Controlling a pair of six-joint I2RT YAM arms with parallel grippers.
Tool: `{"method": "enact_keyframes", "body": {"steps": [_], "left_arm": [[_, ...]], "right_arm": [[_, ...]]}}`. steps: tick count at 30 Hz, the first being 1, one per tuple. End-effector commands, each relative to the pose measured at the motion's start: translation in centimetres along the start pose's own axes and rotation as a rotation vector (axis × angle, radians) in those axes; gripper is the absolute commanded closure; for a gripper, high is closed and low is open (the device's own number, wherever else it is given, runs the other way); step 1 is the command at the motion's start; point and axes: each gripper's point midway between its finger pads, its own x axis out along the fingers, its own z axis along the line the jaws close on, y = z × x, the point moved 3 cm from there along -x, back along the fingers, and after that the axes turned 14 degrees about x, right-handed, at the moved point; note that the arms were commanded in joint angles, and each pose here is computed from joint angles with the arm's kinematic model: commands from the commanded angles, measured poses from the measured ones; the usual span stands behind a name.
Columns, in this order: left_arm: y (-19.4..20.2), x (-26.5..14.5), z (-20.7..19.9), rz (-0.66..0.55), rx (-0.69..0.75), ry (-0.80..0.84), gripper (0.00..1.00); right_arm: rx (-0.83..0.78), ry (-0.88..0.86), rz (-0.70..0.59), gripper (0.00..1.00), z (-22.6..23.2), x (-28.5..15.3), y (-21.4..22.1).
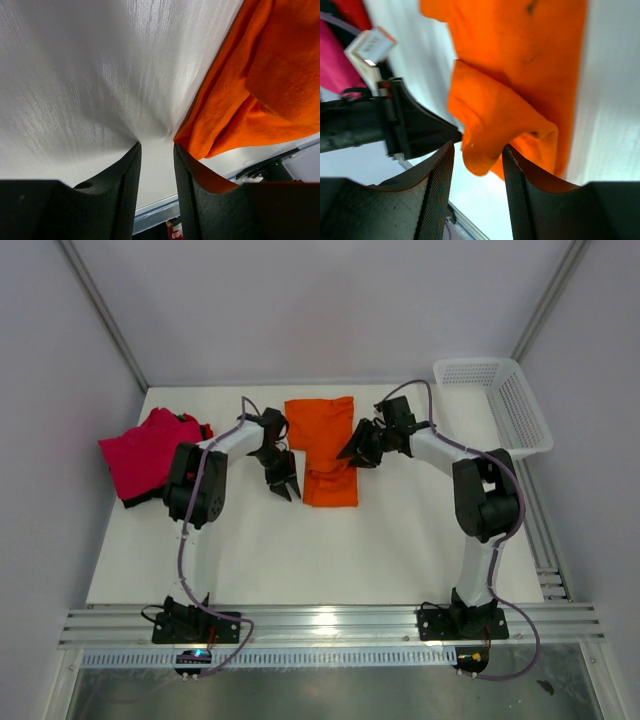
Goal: Fold and stack the t-shirts
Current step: Fold the folded rectangular tshirt in 1/3 of the way
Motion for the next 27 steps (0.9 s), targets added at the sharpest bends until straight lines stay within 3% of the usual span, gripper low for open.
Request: {"method": "enact_keyframes", "body": {"steps": [1,7,15,21,27], "left_arm": [[1.5,4.6,3.2,0.060,0.023,-0.102,0.64],[3.0,5.5,3.9,0.078,0.013,-0.104,0.65],[4.5,5.8,4.4,0.094,0.005,-0.101,0.65],[4.2,5.5,4.2,0.086,0.010,-0.098,0.65],[3.7,5.6,4.0,0.090,0.015,-0.093,0.65]], "right_arm": [[-0.055,-0.189,-0.040,0.52,6.2,-3.3,-0.8],[-0.031,-0.281,-0.070,0.52,9.1,-4.0,-3.4],[-0.041,-0.163,-0.129,0.52,7.7,-3.3,-7.2],[-0.092,-0.162,-0.131,0.52,6.3,-5.9,-4.3],[-0.112,-0.235,-0.076,0.52,5.0,-9.3,2.4]]}}
